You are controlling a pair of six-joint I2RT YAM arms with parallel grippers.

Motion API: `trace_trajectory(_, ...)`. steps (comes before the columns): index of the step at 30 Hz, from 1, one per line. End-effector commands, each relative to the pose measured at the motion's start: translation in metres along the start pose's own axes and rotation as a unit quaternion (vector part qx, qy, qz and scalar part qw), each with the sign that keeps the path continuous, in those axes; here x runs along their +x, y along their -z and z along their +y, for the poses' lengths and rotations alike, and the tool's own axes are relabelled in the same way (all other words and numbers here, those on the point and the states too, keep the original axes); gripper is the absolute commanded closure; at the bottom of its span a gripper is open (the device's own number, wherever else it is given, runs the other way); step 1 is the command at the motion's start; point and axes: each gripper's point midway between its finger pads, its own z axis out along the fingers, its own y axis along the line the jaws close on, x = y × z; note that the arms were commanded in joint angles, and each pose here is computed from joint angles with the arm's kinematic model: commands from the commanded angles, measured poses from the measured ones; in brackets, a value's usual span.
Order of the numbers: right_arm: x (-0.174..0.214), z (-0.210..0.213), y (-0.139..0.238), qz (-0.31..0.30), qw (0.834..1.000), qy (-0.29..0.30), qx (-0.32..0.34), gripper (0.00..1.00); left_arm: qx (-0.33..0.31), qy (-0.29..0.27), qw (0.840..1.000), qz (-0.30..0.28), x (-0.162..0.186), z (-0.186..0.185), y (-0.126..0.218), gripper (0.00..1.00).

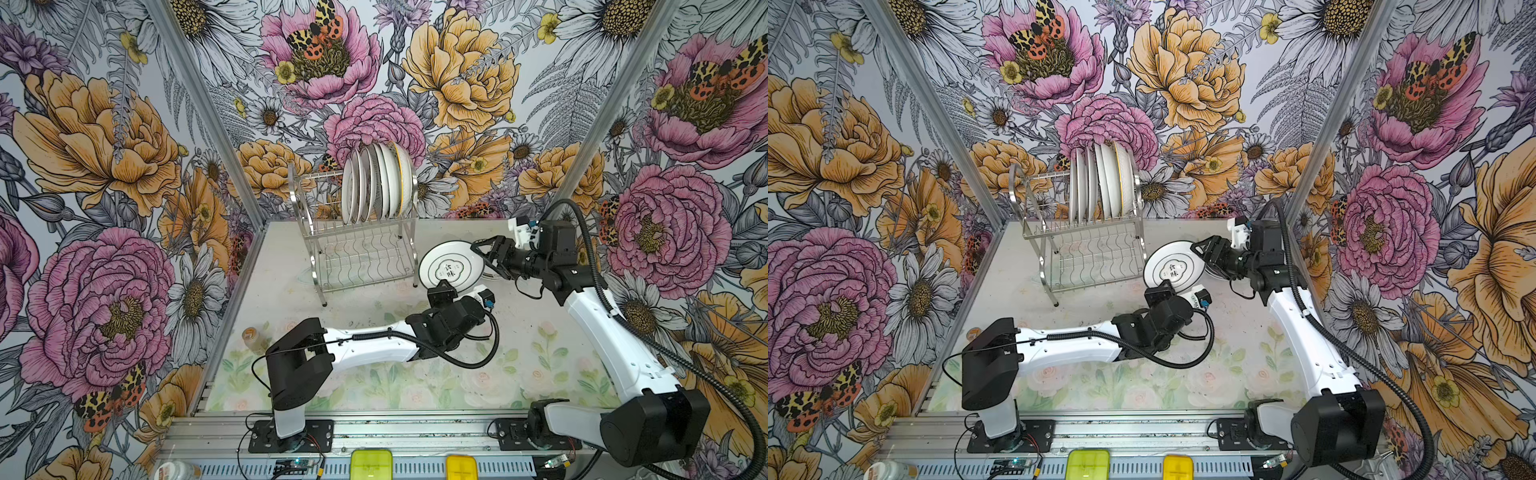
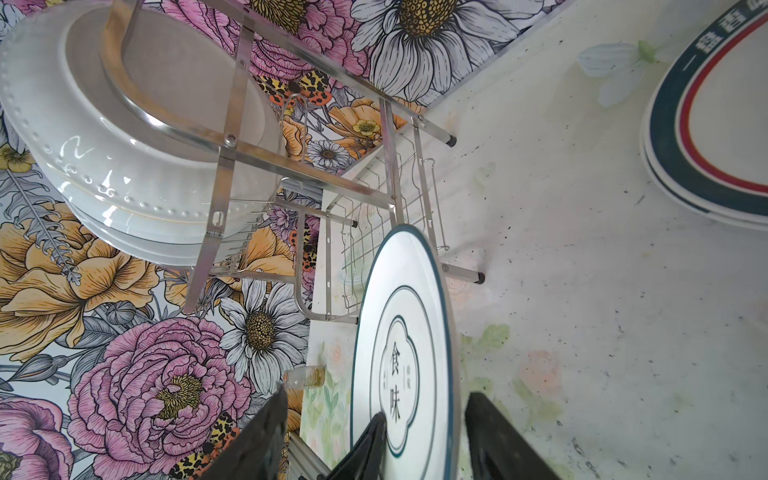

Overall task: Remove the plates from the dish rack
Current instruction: 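Carry the plate toward the right gripper while the right gripper grasps its rim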

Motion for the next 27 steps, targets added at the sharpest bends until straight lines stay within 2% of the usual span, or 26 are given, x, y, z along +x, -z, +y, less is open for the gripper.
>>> trace_trajectory(1,0.000,-0.006,-0.001,-0.006,1.000,0.015,0.014,0.32,-0.043,0.037,0.998,-0.003,-0.010,0.035,-0.002,1.00)
trace_trajectory(4,0.004,-0.012,-0.004,-0.001,1.000,0.010,0.018,0.35,-0.050,0.037,0.998,-0.006,-0.012,0.040,-0.004,1.00)
trace_trajectory(7,0.004,-0.012,-0.004,-0.002,1.000,0.010,0.018,0.41,-0.055,0.037,0.998,-0.010,-0.016,0.044,-0.004,1.00)
trace_trajectory(8,0.005,-0.012,-0.004,-0.001,1.000,0.008,0.019,0.43,-0.053,0.025,0.998,-0.005,-0.016,0.033,-0.010,1.00)
trace_trajectory(14,0.008,-0.015,-0.005,0.002,1.000,0.005,0.022,0.48,-0.057,0.024,0.998,-0.012,-0.024,0.032,-0.016,1.00)
trace_trajectory(27,0.010,-0.025,-0.011,0.005,0.999,0.000,0.035,0.69,-0.063,0.025,0.998,-0.016,-0.035,0.033,-0.019,1.00)
